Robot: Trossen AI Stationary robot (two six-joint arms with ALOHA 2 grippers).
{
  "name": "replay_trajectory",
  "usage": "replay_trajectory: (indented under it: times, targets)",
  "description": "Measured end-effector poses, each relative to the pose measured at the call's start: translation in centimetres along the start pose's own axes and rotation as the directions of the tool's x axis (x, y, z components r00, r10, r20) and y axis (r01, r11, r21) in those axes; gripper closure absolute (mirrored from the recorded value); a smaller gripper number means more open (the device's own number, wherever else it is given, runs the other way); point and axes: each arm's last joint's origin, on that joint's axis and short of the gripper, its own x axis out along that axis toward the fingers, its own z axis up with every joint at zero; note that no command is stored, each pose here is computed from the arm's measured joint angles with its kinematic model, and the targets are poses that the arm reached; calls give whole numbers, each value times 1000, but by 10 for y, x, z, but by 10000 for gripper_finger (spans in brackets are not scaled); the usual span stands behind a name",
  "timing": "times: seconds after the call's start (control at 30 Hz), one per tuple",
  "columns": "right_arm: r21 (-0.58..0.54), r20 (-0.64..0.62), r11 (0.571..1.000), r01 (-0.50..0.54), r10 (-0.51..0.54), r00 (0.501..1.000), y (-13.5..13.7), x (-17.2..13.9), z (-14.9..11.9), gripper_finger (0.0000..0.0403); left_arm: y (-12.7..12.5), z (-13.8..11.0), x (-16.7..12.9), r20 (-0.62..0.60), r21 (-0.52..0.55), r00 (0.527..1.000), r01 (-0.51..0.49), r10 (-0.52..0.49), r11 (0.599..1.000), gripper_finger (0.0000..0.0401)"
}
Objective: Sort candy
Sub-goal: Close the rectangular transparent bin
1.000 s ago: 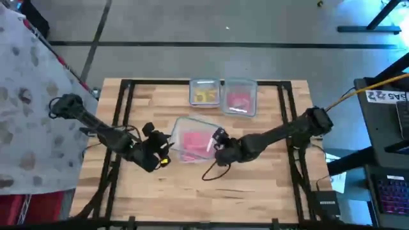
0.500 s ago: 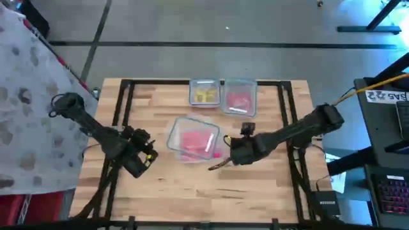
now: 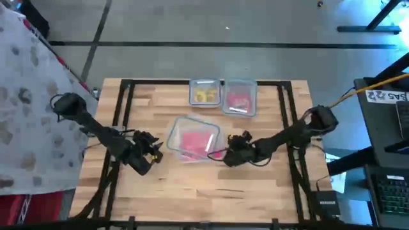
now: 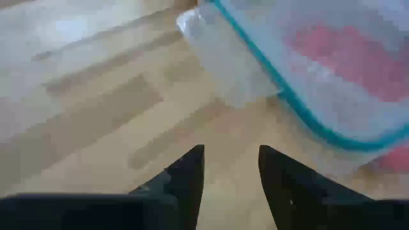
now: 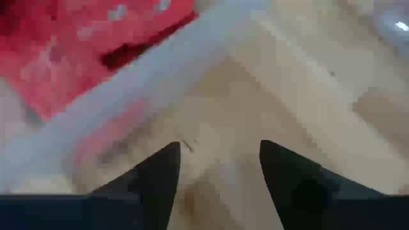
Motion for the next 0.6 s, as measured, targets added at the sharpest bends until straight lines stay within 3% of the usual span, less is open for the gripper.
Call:
replay_trajectory:
  times: [0.17,0.33,0.6]
  targets:
    - [22,27,999,-23,22,999,17,14,1,209,-18,1,-1,-37,-34,985,168,-169,985,270]
    - [-6,32,1000,-6,6,999,24,16,5,210,-34,-6,-17,-148,-80,918,361,-369,929,270]
    - [-81,-26,994,70,-72,997,15,-9,7,210,-32,-11,-27,-41,-103,938,338,-343,936,270]
